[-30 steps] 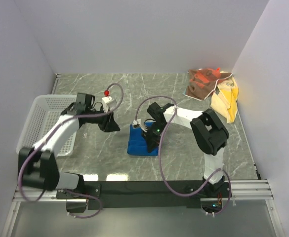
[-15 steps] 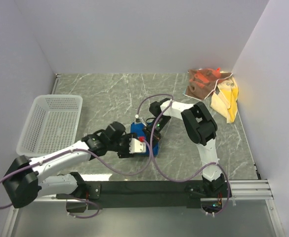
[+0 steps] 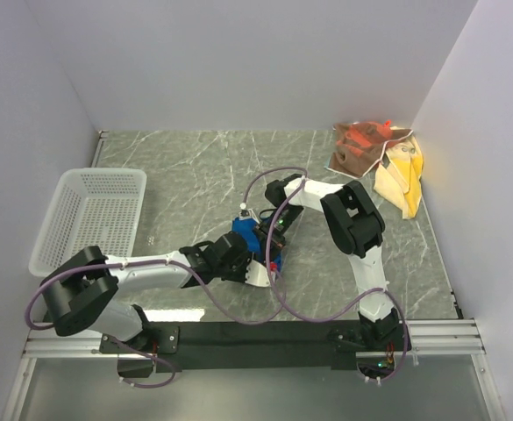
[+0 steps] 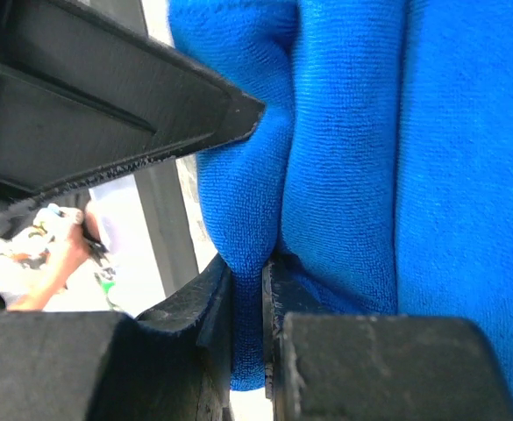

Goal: Roll the towels
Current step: Roll the towel

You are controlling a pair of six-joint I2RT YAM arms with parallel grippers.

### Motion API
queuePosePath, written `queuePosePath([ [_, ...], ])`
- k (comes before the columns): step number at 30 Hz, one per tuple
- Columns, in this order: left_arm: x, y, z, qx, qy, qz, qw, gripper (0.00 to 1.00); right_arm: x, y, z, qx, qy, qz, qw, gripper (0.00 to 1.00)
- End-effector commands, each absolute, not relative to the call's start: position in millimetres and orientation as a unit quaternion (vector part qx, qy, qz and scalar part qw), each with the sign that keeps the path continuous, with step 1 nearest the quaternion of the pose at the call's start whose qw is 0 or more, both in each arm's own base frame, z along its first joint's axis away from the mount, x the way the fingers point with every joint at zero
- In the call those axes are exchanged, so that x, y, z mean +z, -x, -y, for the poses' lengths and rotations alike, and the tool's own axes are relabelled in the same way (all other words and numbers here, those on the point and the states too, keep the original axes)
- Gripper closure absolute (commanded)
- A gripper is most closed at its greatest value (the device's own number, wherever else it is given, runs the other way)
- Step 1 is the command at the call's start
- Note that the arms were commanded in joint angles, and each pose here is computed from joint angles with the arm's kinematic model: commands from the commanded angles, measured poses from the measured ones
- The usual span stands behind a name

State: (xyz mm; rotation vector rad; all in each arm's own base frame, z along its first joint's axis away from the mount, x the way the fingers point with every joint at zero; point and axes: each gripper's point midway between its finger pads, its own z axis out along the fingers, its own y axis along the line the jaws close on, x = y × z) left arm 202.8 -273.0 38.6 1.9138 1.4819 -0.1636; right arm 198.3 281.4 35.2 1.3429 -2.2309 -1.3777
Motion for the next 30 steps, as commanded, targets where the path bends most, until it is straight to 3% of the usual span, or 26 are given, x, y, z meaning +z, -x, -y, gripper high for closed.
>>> queuePosePath([
  [1, 25, -200, 264, -0.055, -0.74, -0.594, 0.311, 0.68, 13, -214, -280, -0.419, -0.453, 0.781, 0.092, 1.0],
  [3, 22, -193, 260, -0.062, -0.742, -0.6, 0.292, 0.81, 7, -225, -283, -0.401, -0.447, 0.795, 0.084, 0.99],
  [9, 16, -158, 232, -0.094, -0.75, -0.622, 0.205, 0.95, -3, -245, -296, -0.364, -0.441, 0.817, 0.071, 0.96],
  [15, 18, -132, 202, -0.107, -0.736, -0.654, 0.139, 0.99, 0, -261, -336, -0.349, -0.467, 0.812, 0.021, 0.93],
  [19, 22, -131, 192, -0.102, -0.722, -0.67, 0.141, 0.99, 8, -267, -353, -0.368, -0.468, 0.803, 0.0, 0.91],
  [22, 24, -131, 193, -0.109, -0.716, -0.675, 0.141, 0.99, 21, -263, -341, -0.365, -0.47, 0.804, -0.009, 0.82],
  [24, 19, -132, 192, -0.114, -0.713, -0.678, 0.133, 0.99, 30, -262, -329, -0.358, -0.468, 0.808, -0.02, 0.65],
  [25, 19, -133, 192, -0.118, -0.713, -0.679, 0.131, 0.99, 41, -261, -319, -0.357, -0.465, 0.809, -0.037, 0.64],
  [26, 15, -131, 193, -0.129, -0.711, -0.68, 0.121, 0.99, 48, -269, -307, -0.357, -0.452, 0.816, -0.053, 0.55],
  [29, 12, -133, 193, -0.165, -0.702, -0.686, 0.094, 0.99, 78, -287, -275, -0.36, -0.421, 0.824, -0.124, 0.5],
  [30, 15, -141, 195, -0.173, -0.698, -0.688, 0.099, 0.99, 86, -290, -268, -0.362, -0.413, 0.823, -0.142, 0.42],
])
